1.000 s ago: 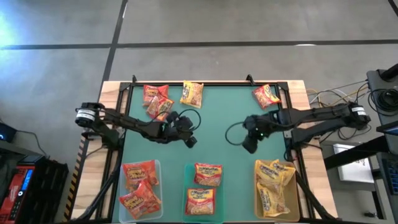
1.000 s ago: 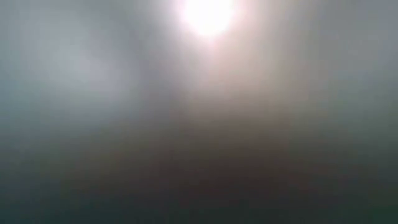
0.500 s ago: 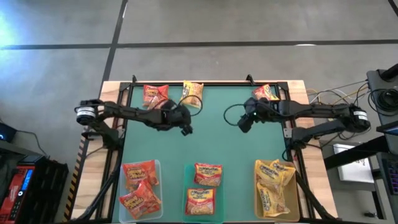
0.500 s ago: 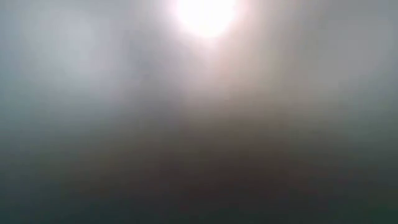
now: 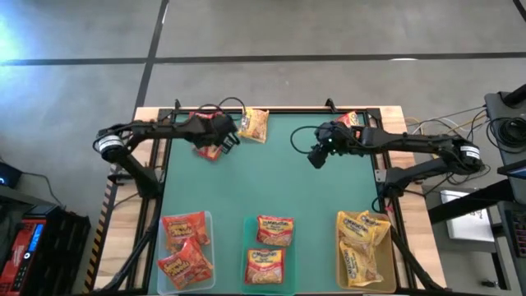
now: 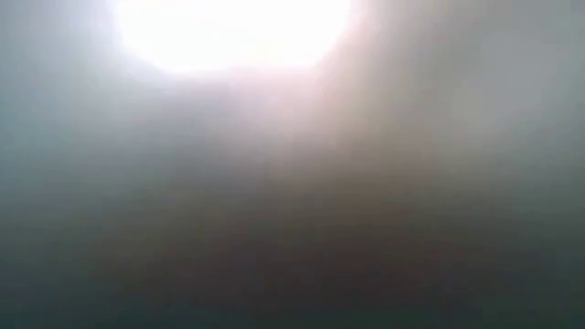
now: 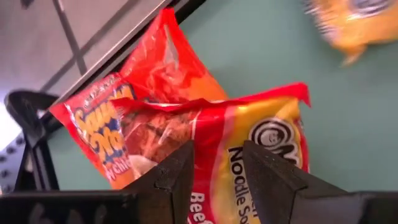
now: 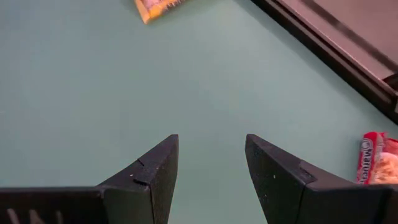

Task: Sort Maruchan noodles
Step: Put the red noodle pack into the green bin

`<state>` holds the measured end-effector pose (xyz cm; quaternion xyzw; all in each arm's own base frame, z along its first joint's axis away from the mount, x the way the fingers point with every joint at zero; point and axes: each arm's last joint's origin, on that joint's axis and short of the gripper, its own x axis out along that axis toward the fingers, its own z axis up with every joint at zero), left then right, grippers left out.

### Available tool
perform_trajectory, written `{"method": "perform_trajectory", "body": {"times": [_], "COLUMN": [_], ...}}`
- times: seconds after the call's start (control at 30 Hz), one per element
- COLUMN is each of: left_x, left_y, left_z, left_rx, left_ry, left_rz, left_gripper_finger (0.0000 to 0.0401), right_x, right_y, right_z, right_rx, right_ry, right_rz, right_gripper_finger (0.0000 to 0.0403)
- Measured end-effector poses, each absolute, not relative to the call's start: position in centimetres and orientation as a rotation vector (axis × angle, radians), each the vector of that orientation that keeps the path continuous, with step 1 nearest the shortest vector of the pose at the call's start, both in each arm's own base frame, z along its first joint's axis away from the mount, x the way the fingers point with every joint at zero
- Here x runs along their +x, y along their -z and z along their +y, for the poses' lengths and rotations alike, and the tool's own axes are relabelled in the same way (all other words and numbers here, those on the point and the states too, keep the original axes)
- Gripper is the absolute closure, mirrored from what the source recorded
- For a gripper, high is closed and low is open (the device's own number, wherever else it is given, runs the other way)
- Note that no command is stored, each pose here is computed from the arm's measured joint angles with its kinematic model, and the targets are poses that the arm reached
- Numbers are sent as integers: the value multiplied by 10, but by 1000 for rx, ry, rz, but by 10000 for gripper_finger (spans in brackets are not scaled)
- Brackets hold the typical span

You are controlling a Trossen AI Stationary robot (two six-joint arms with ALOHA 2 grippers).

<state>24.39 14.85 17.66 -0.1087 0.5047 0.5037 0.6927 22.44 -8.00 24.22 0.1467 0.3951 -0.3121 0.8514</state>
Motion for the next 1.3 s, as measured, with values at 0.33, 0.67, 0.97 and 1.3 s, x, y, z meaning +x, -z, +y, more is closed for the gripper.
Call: {"method": "perform_trajectory", "body": {"times": [0.33,0.67,0.97,1.3], "left_x": [236,210,206,213], "left_y": [-180,-197,-182,-163], "left_z": [151,141,142,143], "left_rx": [-264,-226,-319,-377], "left_ry": [-1120,-1248,-1369,-1337], "left_rz": [1171,1248,1210,1273], "left_gripper_finger": [280,280,288,322], "right_x": [233,228,232,232], "right_y": [-225,-216,-210,-208], "right_z": [-83,-82,-83,-82], "right_rx": [268,253,254,268], "right_ry": [662,658,658,653], "right_rz": [929,1040,1066,1078], "right_gripper_finger": [227,227,227,227]}}
